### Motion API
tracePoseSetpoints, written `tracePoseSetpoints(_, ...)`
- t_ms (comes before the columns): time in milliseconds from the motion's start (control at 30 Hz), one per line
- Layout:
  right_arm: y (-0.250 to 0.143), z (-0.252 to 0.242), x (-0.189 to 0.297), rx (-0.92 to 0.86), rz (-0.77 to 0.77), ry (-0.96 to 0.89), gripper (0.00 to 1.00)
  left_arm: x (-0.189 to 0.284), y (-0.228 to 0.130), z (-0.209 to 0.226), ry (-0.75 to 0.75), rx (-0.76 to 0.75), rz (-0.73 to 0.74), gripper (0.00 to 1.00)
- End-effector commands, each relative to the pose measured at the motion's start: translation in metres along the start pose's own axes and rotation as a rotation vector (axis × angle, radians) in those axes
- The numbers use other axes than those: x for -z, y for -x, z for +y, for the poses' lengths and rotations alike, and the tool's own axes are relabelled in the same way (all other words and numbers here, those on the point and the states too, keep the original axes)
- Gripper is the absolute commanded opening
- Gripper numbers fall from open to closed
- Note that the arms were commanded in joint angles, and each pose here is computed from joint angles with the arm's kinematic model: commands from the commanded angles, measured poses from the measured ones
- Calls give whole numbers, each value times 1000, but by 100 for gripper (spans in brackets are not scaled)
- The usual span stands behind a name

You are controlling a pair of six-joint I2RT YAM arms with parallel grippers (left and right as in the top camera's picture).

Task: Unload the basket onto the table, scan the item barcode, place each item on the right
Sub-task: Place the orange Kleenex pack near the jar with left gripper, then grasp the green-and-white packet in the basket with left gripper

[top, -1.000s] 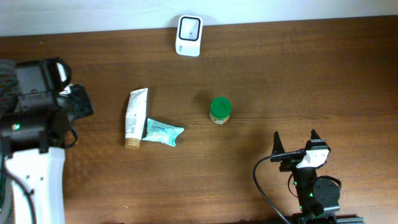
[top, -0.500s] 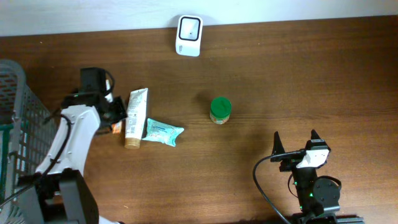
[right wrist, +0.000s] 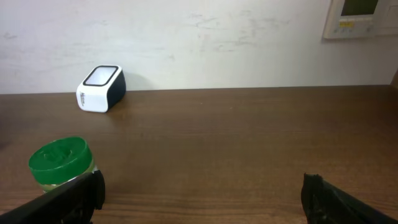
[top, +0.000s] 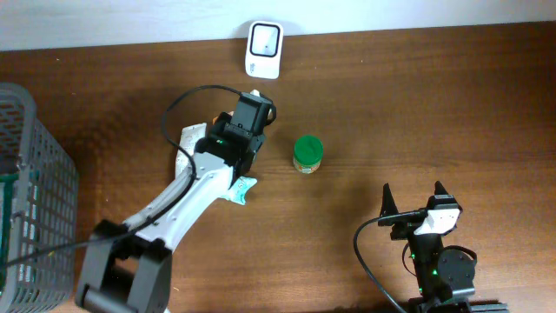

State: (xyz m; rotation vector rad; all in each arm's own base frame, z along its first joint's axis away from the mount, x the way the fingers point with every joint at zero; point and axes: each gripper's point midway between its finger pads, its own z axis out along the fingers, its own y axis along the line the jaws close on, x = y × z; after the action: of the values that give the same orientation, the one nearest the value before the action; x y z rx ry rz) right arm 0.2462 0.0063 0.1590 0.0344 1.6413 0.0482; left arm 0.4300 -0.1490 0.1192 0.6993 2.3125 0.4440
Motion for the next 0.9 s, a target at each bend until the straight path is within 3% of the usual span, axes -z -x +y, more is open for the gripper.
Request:
tracePoseSetpoints(0,-3,-4,0,-4,5,-17,98,-10,-2,3,36,-92,22,7)
tracePoseSetpoints(100,-3,-4,0,-4,5,-17,98,-11,-2,3,41,-93,24,59)
tracePoseSetpoints(167,-3,-4,0,-4,5,-17,98,-9,5,9,63,-74,-2,100)
tracePoseSetpoints(333,-3,-4,0,-4,5,-17,98,90,61,104,156,204,-149,99)
tracePoseSetpoints(433,-3,-4,0,-4,5,-17,98,173,42,200,268,441,-208,99)
tracePoseSetpoints(500,-3,-4,0,-4,5,-17,98,208,-12,270,409,679,-198,100)
tracePoseSetpoints(567,-3,-4,0,-4,5,-17,98,228,-81,327,582,860,-117,92)
tracePoseSetpoints(667,-3,-4,0,-4,5,-17,98,239,-180,381,786,1090,24,94)
tracePoseSetpoints(800,-3,-4,0,-4,5,-17,98,208,-246,387,710,1205,168,94)
tracePoseSetpoints(867,-3,-4,0,-4,5,-17,99,178,-275,378,662,1161,300,95)
